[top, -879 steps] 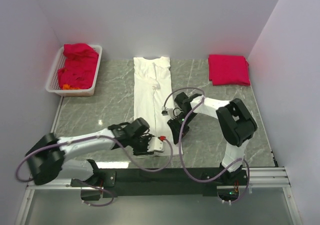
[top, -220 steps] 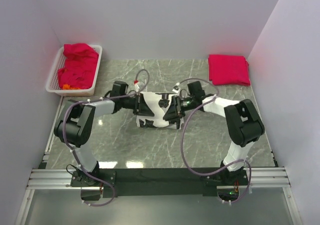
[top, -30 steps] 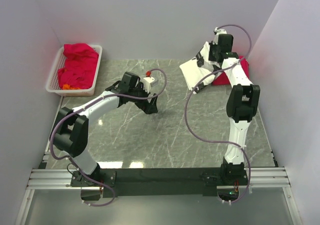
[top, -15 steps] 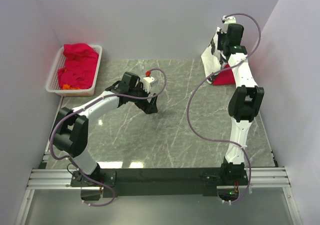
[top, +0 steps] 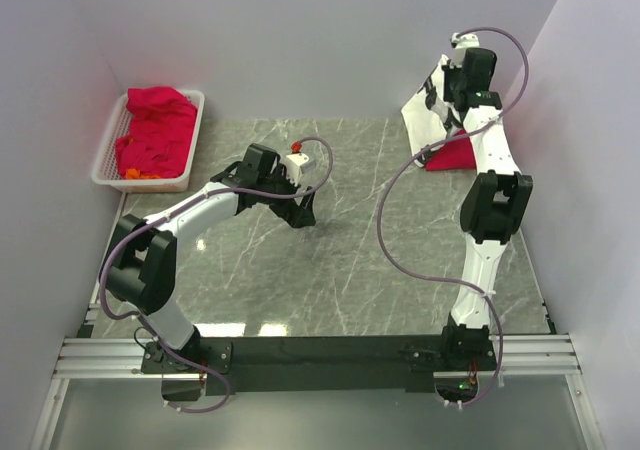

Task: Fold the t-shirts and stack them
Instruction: Neatly place the folded tshirt to the corner

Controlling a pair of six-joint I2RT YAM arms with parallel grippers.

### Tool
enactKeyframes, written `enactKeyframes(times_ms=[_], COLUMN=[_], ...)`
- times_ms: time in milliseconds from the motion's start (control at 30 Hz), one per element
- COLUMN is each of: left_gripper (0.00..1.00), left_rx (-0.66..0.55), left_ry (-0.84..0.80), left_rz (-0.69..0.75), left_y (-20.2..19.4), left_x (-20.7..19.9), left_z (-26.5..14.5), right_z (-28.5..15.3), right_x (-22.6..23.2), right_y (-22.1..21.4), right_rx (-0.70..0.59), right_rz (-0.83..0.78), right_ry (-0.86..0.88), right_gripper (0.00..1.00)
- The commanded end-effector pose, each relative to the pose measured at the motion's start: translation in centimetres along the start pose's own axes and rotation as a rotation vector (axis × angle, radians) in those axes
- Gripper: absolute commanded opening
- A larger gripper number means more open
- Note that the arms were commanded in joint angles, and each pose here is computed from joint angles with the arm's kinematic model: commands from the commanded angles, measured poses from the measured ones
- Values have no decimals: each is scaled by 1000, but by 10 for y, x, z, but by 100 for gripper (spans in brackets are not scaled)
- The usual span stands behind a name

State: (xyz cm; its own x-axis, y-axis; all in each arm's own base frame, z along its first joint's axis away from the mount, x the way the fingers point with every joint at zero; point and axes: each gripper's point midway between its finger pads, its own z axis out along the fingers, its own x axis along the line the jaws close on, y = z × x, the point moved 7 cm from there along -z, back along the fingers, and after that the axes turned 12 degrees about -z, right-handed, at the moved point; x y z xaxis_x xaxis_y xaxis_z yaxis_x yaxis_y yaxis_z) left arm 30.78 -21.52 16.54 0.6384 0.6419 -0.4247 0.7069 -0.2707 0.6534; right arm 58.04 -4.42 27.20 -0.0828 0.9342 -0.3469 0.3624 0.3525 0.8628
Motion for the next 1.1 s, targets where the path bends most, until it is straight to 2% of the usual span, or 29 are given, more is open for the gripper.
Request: enactKeyframes(times_ms=[0, 233, 700, 1067], left_gripper=[99, 100, 99, 100], left_rx=[-44, -21, 29, 58], left_ry=[-15, -21, -53, -62], left_rz=[22, 9, -23, -39], left_y=[13, 9, 13, 8], left_x=[-5, -4, -4, -1], left_z=[-4, -3, 5, 8], right_z=[-16, -2, 53, 55], right_x=[-35, -52, -89, -114], right_y=[33, 10, -73, -91], right_rx=[-114, -84, 40, 65], right_rz=[-29, -37, -228, -292], right_ry=[-78, -88, -177, -225], right_gripper=[0, 0, 0, 0])
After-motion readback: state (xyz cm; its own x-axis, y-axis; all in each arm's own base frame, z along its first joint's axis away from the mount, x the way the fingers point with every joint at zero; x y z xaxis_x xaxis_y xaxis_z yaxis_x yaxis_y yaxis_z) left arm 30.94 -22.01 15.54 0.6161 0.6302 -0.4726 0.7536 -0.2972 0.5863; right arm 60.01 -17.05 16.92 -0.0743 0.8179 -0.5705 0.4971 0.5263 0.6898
